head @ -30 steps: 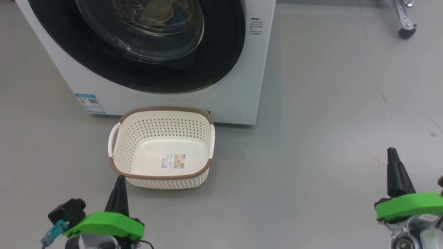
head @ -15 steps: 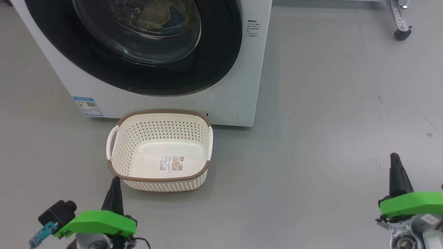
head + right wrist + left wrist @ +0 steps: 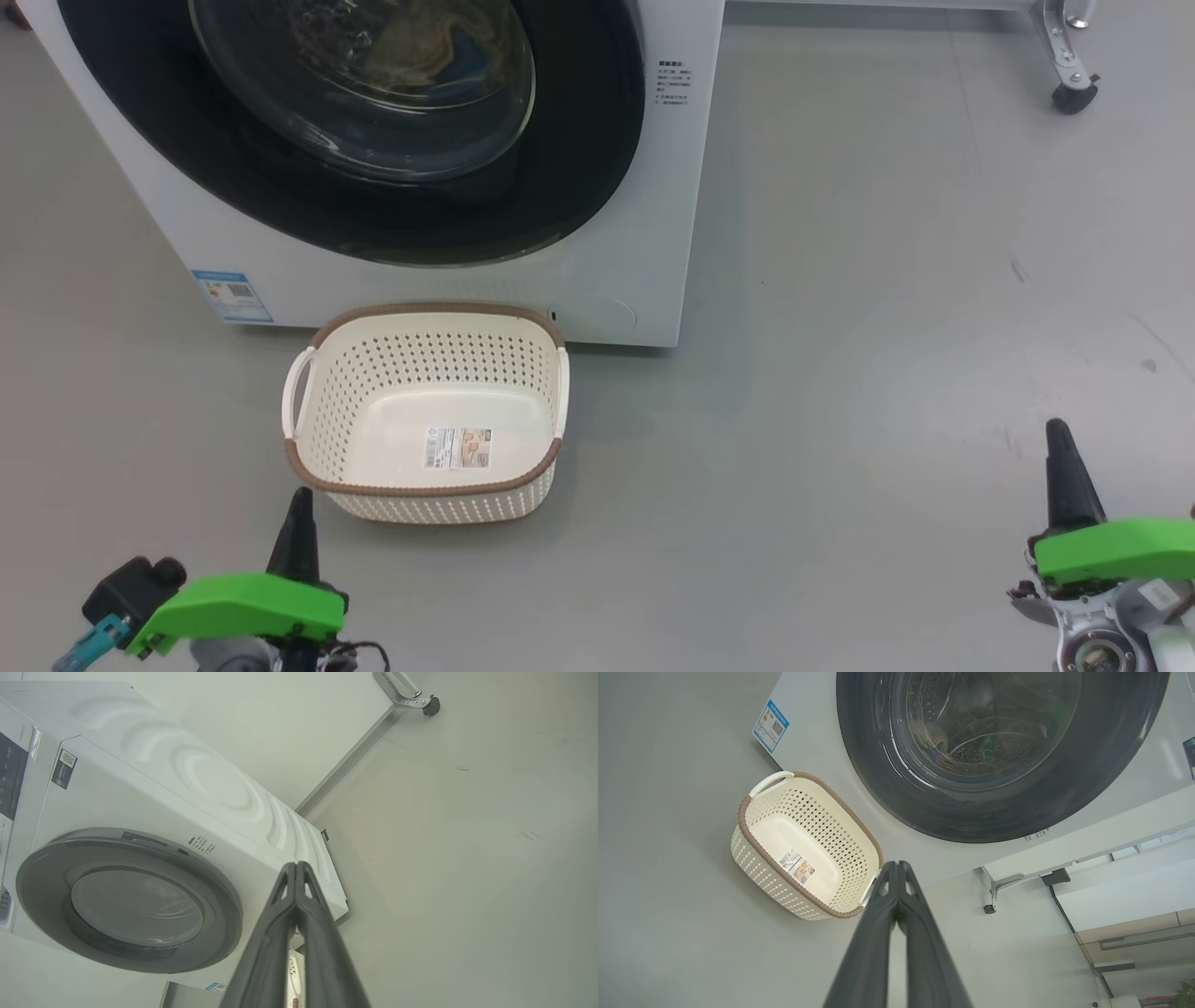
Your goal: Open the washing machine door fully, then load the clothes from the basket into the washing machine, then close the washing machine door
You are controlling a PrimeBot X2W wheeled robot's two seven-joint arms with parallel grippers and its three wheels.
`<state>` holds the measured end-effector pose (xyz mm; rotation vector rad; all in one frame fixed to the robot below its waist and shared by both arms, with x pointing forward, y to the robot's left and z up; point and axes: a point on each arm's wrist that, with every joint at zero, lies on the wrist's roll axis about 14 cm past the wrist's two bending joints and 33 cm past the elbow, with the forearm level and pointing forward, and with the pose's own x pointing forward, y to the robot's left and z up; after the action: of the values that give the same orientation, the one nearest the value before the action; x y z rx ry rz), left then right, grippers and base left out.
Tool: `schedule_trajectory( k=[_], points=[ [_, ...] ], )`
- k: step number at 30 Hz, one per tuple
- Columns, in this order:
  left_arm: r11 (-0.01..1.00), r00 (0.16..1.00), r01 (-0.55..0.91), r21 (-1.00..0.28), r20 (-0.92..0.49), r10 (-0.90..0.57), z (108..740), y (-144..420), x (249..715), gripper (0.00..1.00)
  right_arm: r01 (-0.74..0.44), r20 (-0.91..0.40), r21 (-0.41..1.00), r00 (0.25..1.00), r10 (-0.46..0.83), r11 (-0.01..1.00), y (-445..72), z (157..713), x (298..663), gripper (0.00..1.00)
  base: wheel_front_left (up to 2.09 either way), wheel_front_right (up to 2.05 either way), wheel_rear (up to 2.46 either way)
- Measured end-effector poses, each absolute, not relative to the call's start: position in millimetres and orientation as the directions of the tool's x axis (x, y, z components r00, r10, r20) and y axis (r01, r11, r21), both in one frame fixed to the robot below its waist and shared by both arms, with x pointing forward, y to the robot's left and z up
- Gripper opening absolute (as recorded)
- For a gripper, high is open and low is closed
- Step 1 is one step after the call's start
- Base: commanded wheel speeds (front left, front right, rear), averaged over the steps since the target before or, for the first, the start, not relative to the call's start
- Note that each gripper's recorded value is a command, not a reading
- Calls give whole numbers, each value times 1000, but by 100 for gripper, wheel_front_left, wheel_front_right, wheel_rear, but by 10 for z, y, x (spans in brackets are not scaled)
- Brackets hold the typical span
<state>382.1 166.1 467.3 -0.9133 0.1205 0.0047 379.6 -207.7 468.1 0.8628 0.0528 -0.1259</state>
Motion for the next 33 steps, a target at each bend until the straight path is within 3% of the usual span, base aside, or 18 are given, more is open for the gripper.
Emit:
schedule_trajectory(
  k=[33],
  points=[
    [326,994,-84,-942,-100,-33,4759,1762,3838,0,134,-117,932,991,-71,336,-2076,4687,3750,0,0,0,0]
  ],
)
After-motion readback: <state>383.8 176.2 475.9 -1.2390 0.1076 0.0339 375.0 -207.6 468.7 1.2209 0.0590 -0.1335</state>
